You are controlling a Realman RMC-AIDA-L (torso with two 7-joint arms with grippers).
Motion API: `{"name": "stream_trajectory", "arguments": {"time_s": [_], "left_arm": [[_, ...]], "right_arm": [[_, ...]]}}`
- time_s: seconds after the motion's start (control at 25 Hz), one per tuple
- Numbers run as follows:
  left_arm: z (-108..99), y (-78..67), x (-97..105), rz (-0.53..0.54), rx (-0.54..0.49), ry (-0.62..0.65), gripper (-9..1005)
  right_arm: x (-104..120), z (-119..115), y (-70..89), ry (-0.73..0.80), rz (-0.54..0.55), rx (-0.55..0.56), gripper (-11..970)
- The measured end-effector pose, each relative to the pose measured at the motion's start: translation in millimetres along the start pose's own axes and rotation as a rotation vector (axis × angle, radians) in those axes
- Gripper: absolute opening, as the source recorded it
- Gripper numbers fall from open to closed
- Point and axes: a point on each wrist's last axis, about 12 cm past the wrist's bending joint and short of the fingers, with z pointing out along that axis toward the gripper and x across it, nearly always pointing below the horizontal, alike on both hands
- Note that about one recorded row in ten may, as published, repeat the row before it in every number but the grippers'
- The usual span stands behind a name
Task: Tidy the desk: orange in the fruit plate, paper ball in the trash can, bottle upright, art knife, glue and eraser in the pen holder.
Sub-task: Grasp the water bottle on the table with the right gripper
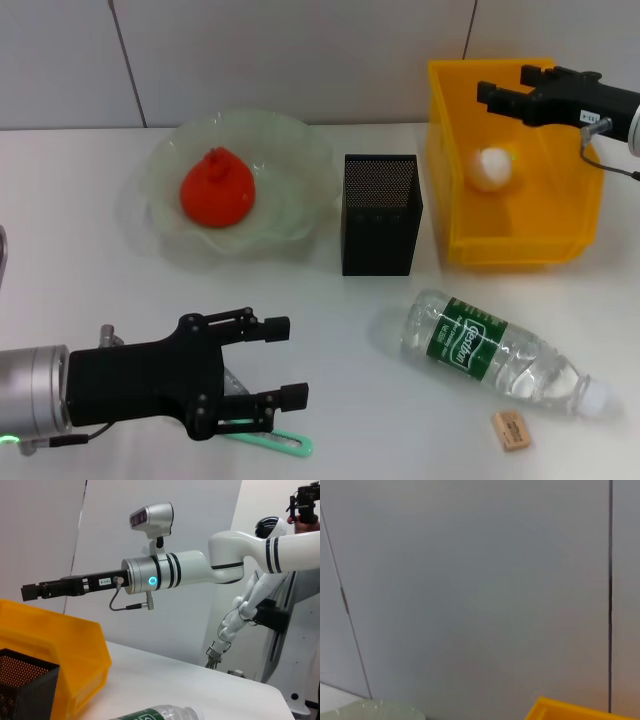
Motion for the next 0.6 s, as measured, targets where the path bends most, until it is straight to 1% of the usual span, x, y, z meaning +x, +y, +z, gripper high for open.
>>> {"name": "stream_trajectory", "arguments": {"time_s": [0.08, 0.2, 0.32, 0.4, 0.52, 0.6], "left_arm": [[-0.2, 0.3, -0.3, 0.001, 0.000, 0.001, 769], [-0.4, 0.6, -0.6, 0.002, 0.000, 0.001, 769], [-0.4, 1.6, -1.7, 0.006, 0.001, 0.003, 769], [-0.1, 1.9, -2.2, 0.008, 0.002, 0.003, 769], [0.0, 2.5, -2.9, 0.010, 0.003, 0.003, 769], [-0.8, 3.5, -3.9, 0.014, 0.002, 0.005, 769]], "right_arm": [[-2.9, -0.5, -0.2, -0.029, 0.015, 0.001, 743], [-8.7, -4.0, 0.0, -0.115, 0.042, -0.008, 743], [-12.2, -10.2, 4.6, -0.204, 0.062, -0.060, 743], [-13.8, -16.4, 10.3, -0.251, 0.073, -0.126, 742], [-15.3, -30.4, 22.4, -0.307, 0.066, -0.280, 742], [-14.8, -41.9, 30.8, -0.322, 0.043, -0.397, 742]]}}
